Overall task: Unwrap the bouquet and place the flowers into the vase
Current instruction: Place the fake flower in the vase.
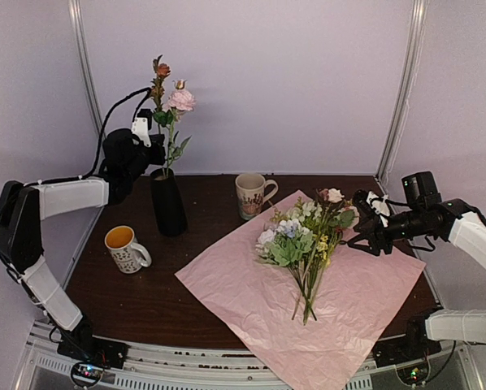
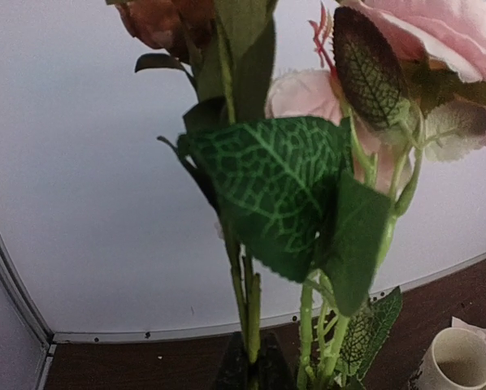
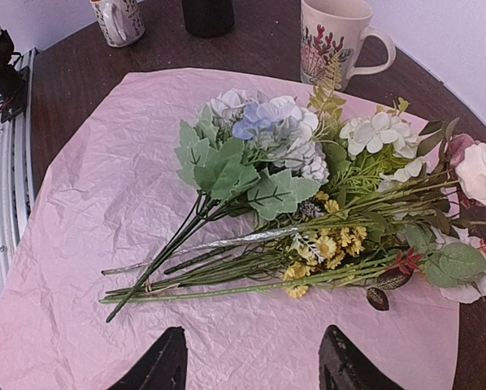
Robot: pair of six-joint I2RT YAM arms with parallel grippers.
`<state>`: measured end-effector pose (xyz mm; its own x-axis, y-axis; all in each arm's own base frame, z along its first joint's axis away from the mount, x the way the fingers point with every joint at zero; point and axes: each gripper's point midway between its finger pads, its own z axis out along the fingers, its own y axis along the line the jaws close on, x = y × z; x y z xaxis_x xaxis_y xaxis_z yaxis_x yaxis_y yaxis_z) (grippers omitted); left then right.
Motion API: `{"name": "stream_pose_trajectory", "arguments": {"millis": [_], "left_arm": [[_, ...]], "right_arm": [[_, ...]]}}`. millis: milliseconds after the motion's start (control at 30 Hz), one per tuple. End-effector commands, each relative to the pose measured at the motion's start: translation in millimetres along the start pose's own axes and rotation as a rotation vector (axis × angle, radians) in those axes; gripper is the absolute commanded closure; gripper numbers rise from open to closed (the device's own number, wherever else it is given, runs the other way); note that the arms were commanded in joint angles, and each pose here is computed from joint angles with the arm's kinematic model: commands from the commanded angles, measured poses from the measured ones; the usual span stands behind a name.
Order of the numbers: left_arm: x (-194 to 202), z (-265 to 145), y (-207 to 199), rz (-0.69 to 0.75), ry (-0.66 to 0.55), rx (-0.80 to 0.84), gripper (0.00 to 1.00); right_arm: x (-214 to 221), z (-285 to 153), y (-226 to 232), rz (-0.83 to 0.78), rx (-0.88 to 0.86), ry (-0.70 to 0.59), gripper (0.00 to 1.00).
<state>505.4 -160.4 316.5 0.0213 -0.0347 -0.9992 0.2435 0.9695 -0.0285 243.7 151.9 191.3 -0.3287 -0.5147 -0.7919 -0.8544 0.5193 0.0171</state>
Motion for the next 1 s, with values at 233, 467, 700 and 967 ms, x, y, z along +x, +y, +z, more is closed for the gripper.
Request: {"name": "stream_pose_trajectory", "arguments": {"millis": [233, 467, 700, 967], "left_arm": [[12.0, -3.6, 4.1, -0.018, -0.017, -0.002, 1.0], [23.1, -7.8, 9.0, -0.014, 0.008, -0.028, 1.0], [30.3, -7.1, 7.2, -0.02, 0.043, -0.017, 0.71], [19.4, -15.6, 6.5, -0.036, 0.026, -0.011, 0.6]], "right_arm": [[2.3, 0.3, 2.6, -0.007, -0.011, -0.003, 0.44], [1.8, 0.2, 4.0, -0.006, -0.019, -0.003, 0.44], [2.7, 1.0, 4.2, -0.006, -0.024, 0.002, 0.44], [3.6, 2.0, 4.7, -0.007, -0.029, 0.006, 0.44]]}}
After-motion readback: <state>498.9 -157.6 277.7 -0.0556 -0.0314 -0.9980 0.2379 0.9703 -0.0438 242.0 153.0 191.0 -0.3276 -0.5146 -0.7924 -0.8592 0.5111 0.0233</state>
